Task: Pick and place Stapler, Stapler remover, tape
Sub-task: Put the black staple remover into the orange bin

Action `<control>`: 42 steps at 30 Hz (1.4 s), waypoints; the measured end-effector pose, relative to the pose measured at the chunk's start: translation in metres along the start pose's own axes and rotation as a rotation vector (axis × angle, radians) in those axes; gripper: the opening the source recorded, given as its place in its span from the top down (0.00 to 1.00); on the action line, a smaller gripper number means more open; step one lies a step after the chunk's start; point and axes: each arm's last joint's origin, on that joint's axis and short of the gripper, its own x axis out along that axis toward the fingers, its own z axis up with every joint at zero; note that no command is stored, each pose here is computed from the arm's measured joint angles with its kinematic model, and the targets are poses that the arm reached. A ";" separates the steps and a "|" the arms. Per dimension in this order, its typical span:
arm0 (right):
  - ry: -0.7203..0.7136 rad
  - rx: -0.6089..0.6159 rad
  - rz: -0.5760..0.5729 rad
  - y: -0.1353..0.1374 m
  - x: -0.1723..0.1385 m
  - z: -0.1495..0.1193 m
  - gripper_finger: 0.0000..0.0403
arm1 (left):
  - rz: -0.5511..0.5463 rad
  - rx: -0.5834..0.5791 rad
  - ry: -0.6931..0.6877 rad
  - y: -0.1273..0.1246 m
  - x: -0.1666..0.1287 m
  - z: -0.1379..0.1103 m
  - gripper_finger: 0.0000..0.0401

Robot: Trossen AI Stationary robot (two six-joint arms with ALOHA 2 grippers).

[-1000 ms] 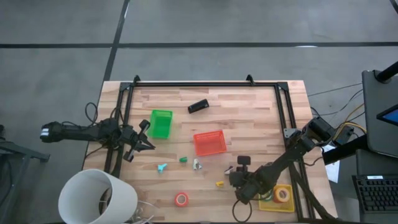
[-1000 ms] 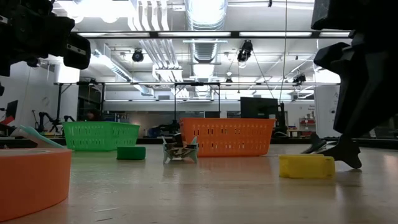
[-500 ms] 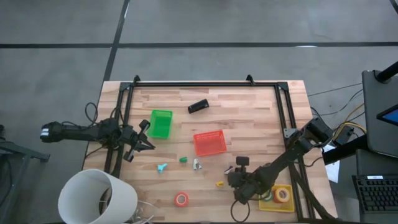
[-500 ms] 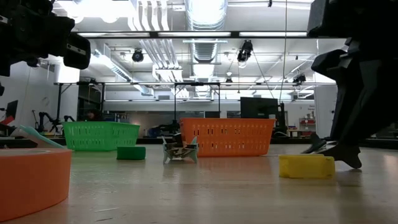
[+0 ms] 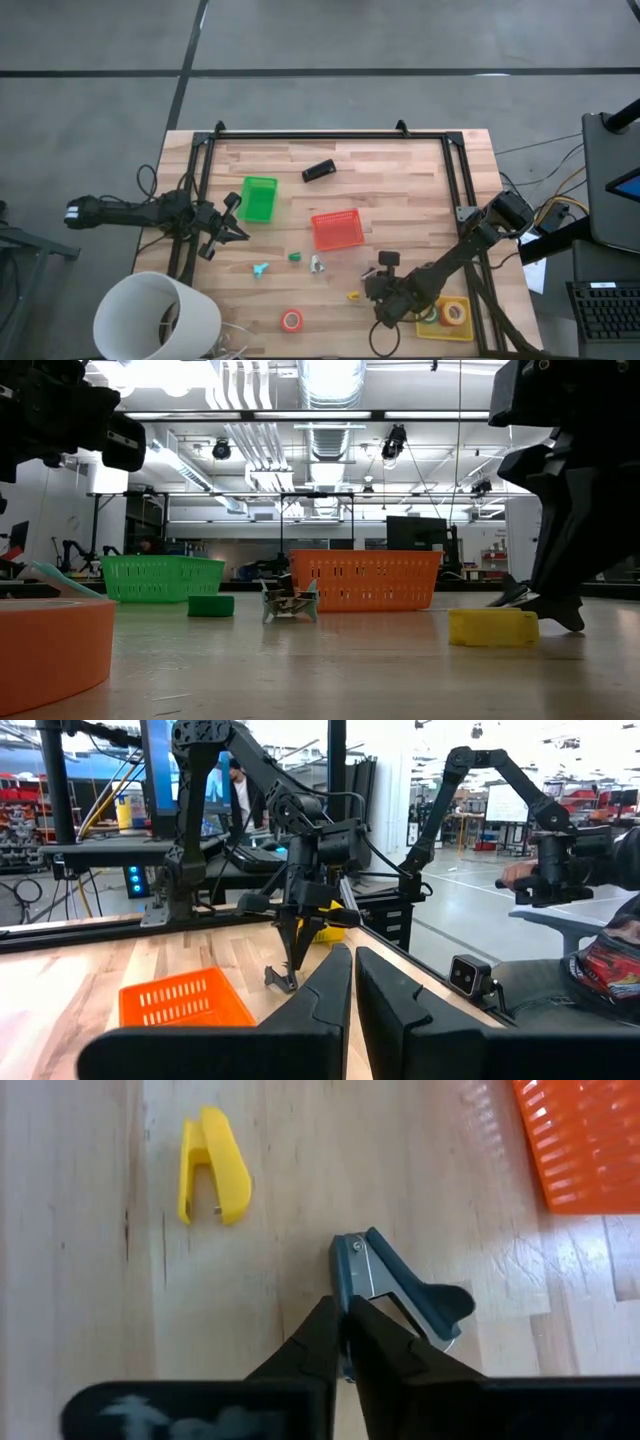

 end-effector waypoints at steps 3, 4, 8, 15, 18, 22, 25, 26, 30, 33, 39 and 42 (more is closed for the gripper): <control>-0.001 0.000 -0.001 0.000 0.000 0.000 0.98 | 0.000 0.000 0.000 0.000 0.000 0.000 0.94; -0.001 0.000 -0.001 0.000 -0.001 0.001 0.98 | 0.000 0.000 0.000 0.000 0.000 0.000 0.94; -0.026 -0.001 -0.032 0.000 -0.004 0.005 0.98 | 0.000 0.000 0.000 0.000 0.000 0.000 0.94; -0.092 -0.003 -0.086 -0.007 -0.015 0.024 0.98 | 0.000 0.000 0.001 0.000 0.000 0.000 0.94; -0.132 -0.040 -0.132 -0.013 -0.017 0.034 0.98 | 0.000 0.000 0.001 0.000 0.000 0.000 0.94; -0.165 -0.064 -0.209 -0.027 -0.014 0.049 0.98 | 0.000 0.000 0.001 0.000 0.000 0.000 0.94; -0.178 -0.079 -0.265 -0.039 -0.012 0.061 0.98 | 0.000 0.000 0.001 0.000 0.000 0.000 0.94; -0.182 -0.076 -0.283 -0.043 -0.011 0.064 0.98 | 0.000 0.000 0.001 0.000 0.000 0.000 0.94; -0.159 -0.061 -0.314 -0.063 -0.002 0.075 0.98 | 0.000 0.000 0.001 0.000 0.000 0.000 0.94; -0.139 -0.022 -0.342 -0.080 0.006 0.080 0.98 | 0.000 0.000 0.001 0.000 0.000 0.000 0.94; -0.146 0.005 -0.328 -0.097 0.014 0.092 0.98 | 0.000 0.000 0.001 0.000 0.000 0.000 0.94; -0.164 0.020 -0.249 -0.102 0.017 0.099 0.98 | 0.000 0.000 0.001 0.000 0.000 0.000 0.94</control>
